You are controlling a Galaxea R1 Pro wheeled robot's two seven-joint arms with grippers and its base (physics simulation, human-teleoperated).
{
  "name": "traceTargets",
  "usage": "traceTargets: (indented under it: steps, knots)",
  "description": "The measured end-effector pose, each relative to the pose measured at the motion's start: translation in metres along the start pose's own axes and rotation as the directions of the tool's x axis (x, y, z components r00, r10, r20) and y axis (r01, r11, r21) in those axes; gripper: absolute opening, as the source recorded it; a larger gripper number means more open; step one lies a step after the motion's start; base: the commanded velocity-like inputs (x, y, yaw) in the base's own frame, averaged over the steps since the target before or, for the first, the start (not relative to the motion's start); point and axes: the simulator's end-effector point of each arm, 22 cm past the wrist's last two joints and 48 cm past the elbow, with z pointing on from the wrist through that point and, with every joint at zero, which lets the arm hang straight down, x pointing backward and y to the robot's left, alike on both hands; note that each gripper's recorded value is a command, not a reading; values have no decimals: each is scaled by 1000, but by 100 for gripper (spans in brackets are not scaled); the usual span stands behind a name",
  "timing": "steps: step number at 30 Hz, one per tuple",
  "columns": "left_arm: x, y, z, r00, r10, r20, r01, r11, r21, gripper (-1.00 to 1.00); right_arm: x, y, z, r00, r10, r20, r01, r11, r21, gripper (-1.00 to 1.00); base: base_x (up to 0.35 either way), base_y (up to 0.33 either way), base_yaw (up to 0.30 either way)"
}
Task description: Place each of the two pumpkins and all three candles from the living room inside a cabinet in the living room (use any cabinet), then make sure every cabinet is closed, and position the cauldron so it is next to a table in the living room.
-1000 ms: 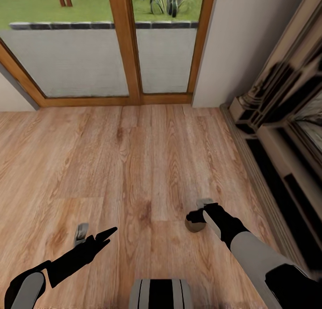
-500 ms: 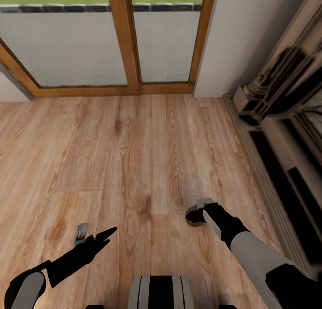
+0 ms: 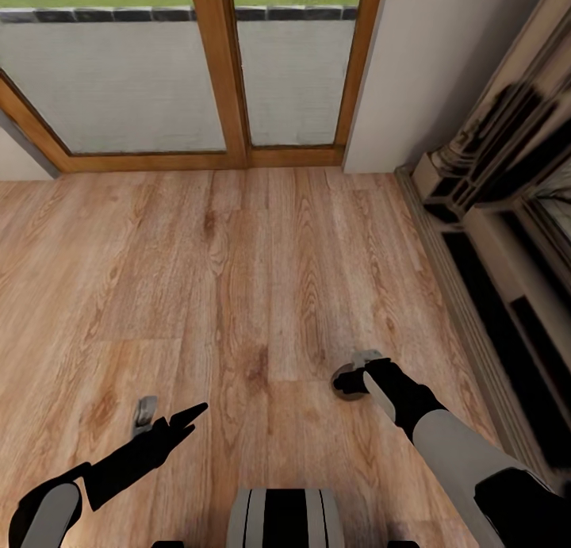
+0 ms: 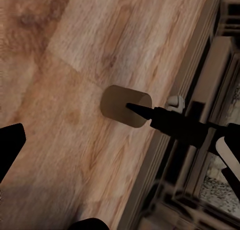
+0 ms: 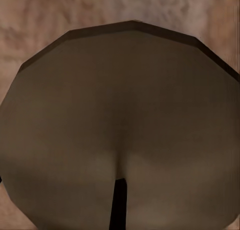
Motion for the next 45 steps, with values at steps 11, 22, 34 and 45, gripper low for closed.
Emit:
traceTargets:
  steps: [11, 22, 34, 45]
  knots:
    - [3, 2, -5, 1000, -2, 20, 2, 1000, -7, 100, -13, -2, -15, 999, -1, 32, 1, 1000, 3, -100, 0, 0, 0]
    - [0, -7, -15, 999, 14, 40, -14, 1000, 1, 100, -70, 18, -63, 985, -25, 172, 30, 999, -28, -100, 0, 0, 0]
    - [-21, -6, -43, 991, 27, 130, -25, 1000, -14, 100, -96, 43, -123, 959, -48, 278, 71, 995, -73, -100, 0, 0, 179]
    - [-42, 5, -79, 964, 43, 262, -31, 998, -49, 100, -65, 116, -228, 898, -82, 433, 176, 968, -181, -100, 0, 0, 290]
